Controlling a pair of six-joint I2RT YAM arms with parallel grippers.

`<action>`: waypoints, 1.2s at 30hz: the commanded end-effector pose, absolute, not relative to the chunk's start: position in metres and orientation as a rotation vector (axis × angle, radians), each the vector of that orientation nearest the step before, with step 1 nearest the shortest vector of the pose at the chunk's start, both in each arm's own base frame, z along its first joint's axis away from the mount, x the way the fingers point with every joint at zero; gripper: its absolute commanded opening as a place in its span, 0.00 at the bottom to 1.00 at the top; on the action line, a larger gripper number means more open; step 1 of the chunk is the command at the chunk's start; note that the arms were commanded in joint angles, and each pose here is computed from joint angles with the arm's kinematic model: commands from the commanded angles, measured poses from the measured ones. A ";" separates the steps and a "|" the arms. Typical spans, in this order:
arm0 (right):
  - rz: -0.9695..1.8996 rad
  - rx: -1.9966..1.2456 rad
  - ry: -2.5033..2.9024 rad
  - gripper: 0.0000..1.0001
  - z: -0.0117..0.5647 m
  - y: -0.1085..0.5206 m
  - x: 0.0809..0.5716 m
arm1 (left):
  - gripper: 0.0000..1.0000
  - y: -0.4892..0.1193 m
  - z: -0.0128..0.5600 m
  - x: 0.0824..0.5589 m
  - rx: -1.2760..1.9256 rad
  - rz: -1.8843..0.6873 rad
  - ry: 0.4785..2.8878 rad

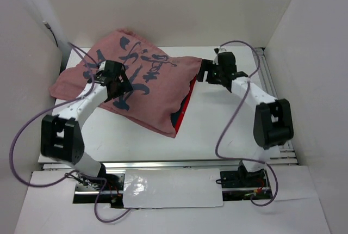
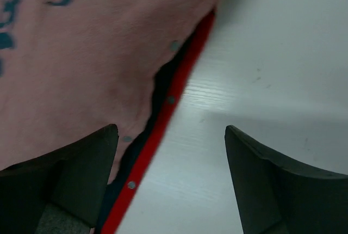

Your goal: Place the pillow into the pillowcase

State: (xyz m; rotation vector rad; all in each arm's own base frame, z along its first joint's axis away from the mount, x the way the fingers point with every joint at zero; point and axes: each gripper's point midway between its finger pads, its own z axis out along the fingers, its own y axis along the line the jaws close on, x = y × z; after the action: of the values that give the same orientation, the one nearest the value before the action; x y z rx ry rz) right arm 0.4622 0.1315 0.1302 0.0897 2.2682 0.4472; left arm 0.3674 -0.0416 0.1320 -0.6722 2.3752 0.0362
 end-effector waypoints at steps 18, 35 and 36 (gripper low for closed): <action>0.668 -0.202 2.262 0.84 0.130 0.245 0.357 | 0.08 -0.265 0.091 0.376 -0.373 -0.397 2.581; 0.209 0.448 2.127 0.99 0.165 0.066 0.386 | 1.00 -0.066 0.160 0.297 -0.853 -0.073 2.323; 0.229 0.478 2.128 0.99 0.164 0.064 0.379 | 1.00 -0.044 0.139 0.270 -0.960 0.012 2.357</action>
State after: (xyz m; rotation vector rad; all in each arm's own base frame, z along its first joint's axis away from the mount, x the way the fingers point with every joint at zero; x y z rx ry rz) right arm 0.3961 0.0725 0.1726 0.3895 2.1156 0.2159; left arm 0.3234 -0.1058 0.1728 -0.6755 2.3290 -0.2179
